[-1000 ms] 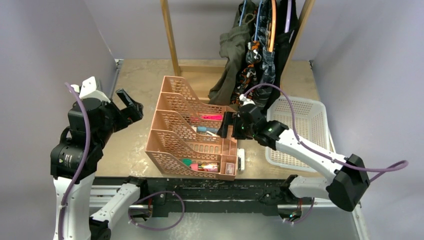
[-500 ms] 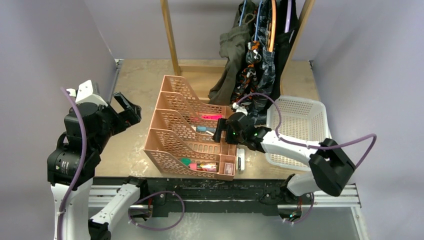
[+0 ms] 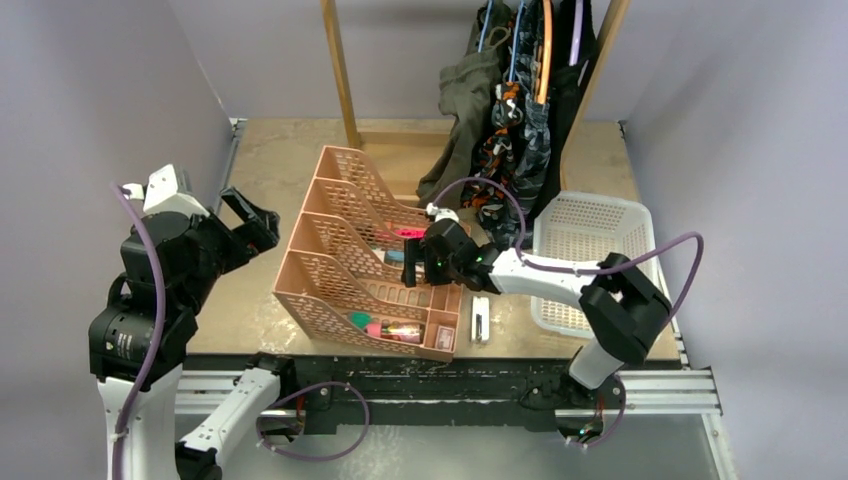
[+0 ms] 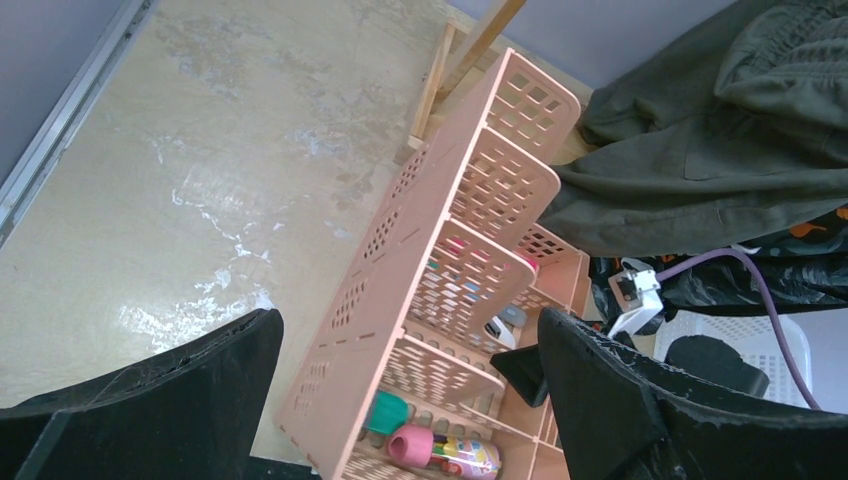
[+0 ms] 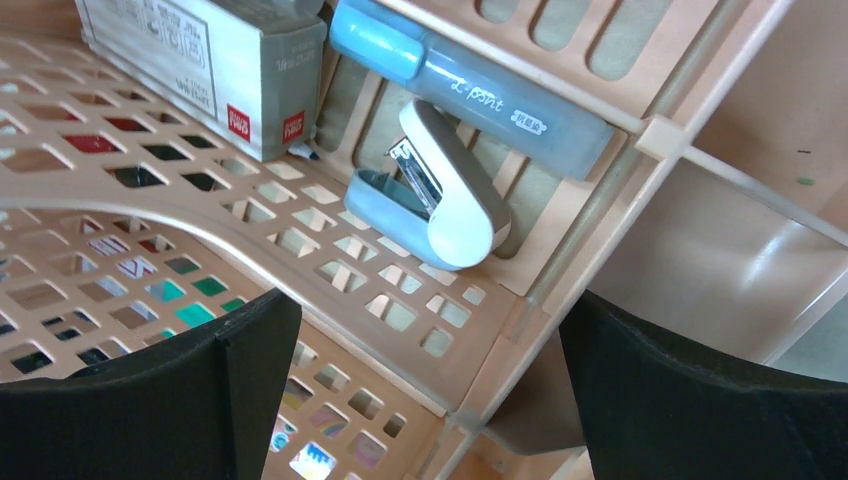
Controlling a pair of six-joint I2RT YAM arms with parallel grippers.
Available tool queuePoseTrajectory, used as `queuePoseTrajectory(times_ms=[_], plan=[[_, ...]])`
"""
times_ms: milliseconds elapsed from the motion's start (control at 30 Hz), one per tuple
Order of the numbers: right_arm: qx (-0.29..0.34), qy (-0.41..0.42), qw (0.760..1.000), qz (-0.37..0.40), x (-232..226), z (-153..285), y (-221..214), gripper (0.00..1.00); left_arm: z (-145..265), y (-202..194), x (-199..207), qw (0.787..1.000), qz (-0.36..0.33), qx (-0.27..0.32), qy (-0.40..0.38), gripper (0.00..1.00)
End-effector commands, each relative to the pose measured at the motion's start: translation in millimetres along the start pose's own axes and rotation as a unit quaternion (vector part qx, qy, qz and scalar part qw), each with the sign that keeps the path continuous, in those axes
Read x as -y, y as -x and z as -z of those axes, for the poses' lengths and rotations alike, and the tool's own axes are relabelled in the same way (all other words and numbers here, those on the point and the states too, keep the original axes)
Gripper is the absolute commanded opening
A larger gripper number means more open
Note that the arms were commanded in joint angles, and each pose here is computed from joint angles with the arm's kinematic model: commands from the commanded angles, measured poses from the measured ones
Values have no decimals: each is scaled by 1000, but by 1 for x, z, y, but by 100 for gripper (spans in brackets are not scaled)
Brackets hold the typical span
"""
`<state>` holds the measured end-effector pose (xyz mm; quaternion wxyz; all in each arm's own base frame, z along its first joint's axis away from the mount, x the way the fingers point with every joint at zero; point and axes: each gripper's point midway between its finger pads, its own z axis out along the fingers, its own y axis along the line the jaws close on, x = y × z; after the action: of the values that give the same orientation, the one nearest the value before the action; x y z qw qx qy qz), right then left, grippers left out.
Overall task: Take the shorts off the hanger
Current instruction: Move the distractor to the center of the board.
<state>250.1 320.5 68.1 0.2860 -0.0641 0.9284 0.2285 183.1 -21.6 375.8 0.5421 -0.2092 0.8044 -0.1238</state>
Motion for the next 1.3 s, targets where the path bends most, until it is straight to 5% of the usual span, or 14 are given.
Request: queuePoseTrajectory(times_ms=[0, 433, 700, 1033, 1267], plan=[[28, 87, 995, 36, -64, 7, 17, 97, 9, 13, 5, 999, 16, 25, -13, 99], [20, 152, 987, 53, -165, 8, 37, 99, 3, -1, 23, 998, 16, -30, -46, 99], [102, 62, 992, 37, -112, 83, 71, 99, -5, -37, 58, 981, 11, -137, -133, 98], [-25, 233, 972, 13, -99, 112, -43, 99, -19, -105, 8, 964, -40, -260, -43, 99], [-69, 235, 969, 37, -122, 89, -68, 99, -34, -112, -28, 966, -39, -249, 59, 99]])
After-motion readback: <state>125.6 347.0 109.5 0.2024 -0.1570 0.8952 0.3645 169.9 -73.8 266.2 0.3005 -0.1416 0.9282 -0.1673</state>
